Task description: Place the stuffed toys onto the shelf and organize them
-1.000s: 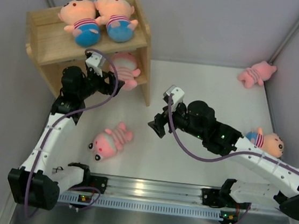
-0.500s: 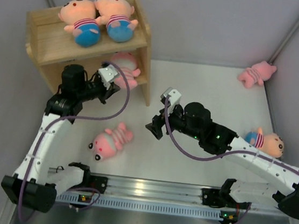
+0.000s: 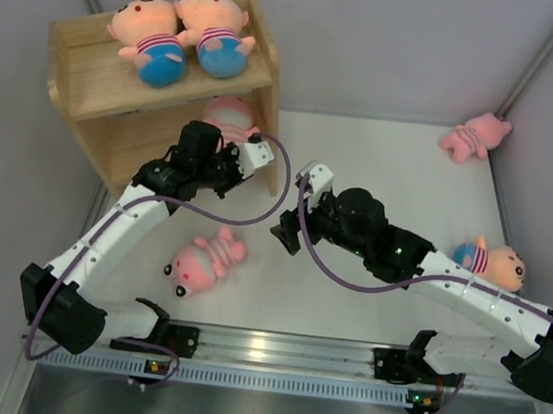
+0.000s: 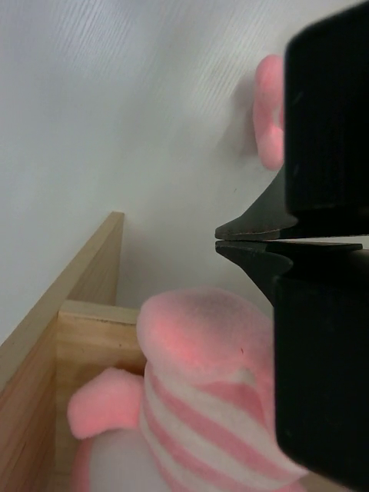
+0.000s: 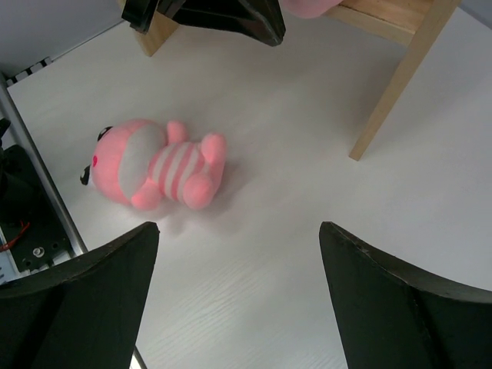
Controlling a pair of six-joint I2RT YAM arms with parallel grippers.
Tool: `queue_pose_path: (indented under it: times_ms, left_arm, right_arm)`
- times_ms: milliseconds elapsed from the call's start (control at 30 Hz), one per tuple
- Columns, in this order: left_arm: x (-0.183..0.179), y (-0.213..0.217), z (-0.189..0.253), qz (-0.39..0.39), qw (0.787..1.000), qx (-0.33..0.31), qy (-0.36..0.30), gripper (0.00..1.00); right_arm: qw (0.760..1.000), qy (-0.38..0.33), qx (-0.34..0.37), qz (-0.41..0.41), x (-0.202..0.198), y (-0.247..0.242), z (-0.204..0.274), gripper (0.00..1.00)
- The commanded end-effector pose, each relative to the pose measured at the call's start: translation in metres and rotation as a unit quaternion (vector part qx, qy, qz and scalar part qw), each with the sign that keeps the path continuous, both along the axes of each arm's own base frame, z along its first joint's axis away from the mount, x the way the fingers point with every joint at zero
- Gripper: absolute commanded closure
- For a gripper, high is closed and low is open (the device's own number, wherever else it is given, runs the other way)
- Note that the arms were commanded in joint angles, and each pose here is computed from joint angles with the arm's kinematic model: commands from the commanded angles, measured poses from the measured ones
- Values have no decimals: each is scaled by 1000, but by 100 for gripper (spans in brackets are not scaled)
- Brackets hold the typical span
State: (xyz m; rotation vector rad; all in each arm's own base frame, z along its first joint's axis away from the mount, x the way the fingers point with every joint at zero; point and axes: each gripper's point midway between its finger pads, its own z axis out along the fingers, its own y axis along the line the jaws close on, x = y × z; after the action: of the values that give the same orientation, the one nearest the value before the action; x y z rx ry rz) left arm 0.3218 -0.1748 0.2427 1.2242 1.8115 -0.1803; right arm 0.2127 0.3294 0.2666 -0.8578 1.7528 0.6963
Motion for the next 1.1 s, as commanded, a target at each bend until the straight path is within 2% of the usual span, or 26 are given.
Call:
queue_pose_path:
  times_ms: [0, 200, 500, 600, 733, 833, 867, 933, 1000, 1033, 1067]
  left_arm:
    - [30, 3, 27, 23, 997, 9, -70, 100]
    - [58, 2, 23, 38, 995, 23, -89, 100]
    - [83, -1, 45, 61, 992, -10, -108, 100]
    - [63, -3, 46, 37, 994, -22, -98, 100]
    - [5, -4, 40, -15, 998, -40, -41, 100]
    - [-40, 10, 42, -14, 998, -52, -9, 91]
    - [-61, 18, 37, -6, 999, -51, 17, 84]
    - [-81, 27, 28, 1, 998, -48, 35, 79]
    - [-105, 41, 33, 18, 998, -55, 28, 70]
    - [-112, 46, 29, 24, 998, -53, 31, 67]
    - [-116, 55, 33, 45, 997, -53, 19, 65]
  right_arm:
    - [999, -24, 19, -15, 10, -2, 21, 14]
    - [999, -27, 19, -21, 11, -5, 24, 14]
    - [999, -21, 21, -25, 5, -13, 21, 15]
    - [999, -16, 29, -25, 2, -16, 18, 14]
    - [999, 6, 31, -20, 0, -10, 3, 13]
    - [999, 39, 28, -11, 3, 8, -17, 11]
    - [998, 48, 31, 0, 3, 16, -17, 10]
    - [998, 64, 23, 15, 7, 33, -34, 8]
    - [997, 67, 27, 42, 8, 49, -38, 6]
    - [996, 74, 7, 50, 14, 59, -56, 6]
    - [996, 71, 9, 56, 19, 68, -53, 6]
